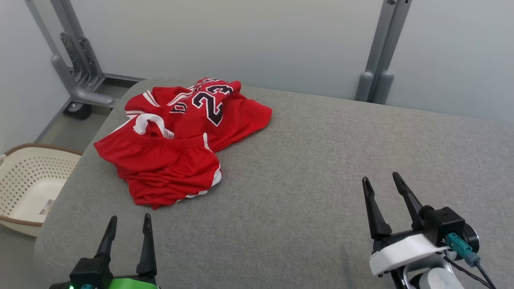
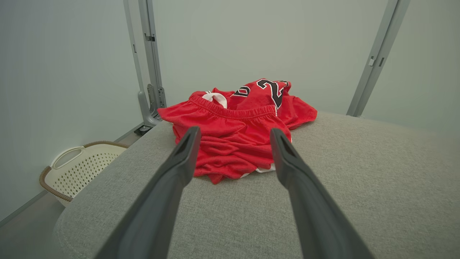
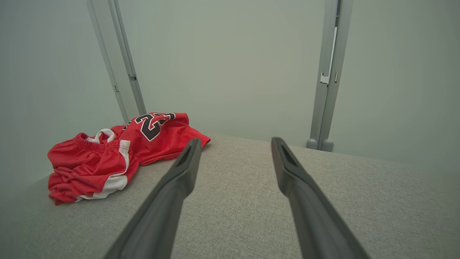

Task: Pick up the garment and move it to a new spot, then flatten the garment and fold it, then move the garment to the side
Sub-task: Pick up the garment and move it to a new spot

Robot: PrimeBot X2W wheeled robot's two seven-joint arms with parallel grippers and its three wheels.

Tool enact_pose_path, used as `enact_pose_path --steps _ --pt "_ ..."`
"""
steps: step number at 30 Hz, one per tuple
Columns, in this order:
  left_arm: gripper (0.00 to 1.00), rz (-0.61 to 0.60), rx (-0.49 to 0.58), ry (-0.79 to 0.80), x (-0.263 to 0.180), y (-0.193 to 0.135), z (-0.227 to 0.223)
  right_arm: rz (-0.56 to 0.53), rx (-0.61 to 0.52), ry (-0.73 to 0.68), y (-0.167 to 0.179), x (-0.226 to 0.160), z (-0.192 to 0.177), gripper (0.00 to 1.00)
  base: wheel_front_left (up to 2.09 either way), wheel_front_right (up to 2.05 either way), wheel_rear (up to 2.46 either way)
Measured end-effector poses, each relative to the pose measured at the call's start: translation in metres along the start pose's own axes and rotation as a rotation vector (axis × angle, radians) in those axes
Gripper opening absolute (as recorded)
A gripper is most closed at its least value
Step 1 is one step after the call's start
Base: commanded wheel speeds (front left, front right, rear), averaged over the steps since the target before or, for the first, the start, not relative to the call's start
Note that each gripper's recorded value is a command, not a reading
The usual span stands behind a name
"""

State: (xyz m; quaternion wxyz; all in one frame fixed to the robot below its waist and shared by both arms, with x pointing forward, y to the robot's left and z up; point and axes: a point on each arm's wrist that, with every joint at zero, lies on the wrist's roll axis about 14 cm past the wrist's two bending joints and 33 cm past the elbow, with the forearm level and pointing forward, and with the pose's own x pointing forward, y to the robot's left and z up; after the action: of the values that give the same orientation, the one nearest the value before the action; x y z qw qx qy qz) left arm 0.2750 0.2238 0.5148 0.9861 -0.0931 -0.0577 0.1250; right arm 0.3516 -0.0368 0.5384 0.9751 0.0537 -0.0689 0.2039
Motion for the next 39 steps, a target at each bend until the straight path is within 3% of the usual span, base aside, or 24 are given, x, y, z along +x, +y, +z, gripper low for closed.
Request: enact_pose_path --steps 9,22,28,39 --pt "1.00 0.081 0.003 -0.027 -0.006 0.026 0.008 0.080 0.014 0.006 0.024 0.004 -0.002 1.00 0.00 0.00 0.00" --pt "1.00 0.037 -0.025 0.035 0.006 0.011 -0.008 0.016 0.014 0.020 0.004 -0.003 -0.007 1.00 0.00 0.00 0.00" --pt "1.00 -0.026 -0.109 0.019 0.043 -0.009 0.006 -0.020 0.014 0.033 -0.008 -0.004 -0.011 1.00 0.00 0.00 0.00" --pt "1.00 -0.067 -0.078 0.207 0.094 -0.029 -0.030 -0.048 -0.019 0.032 -0.028 0.006 -0.014 1.00 0.00 0.00 0.00"
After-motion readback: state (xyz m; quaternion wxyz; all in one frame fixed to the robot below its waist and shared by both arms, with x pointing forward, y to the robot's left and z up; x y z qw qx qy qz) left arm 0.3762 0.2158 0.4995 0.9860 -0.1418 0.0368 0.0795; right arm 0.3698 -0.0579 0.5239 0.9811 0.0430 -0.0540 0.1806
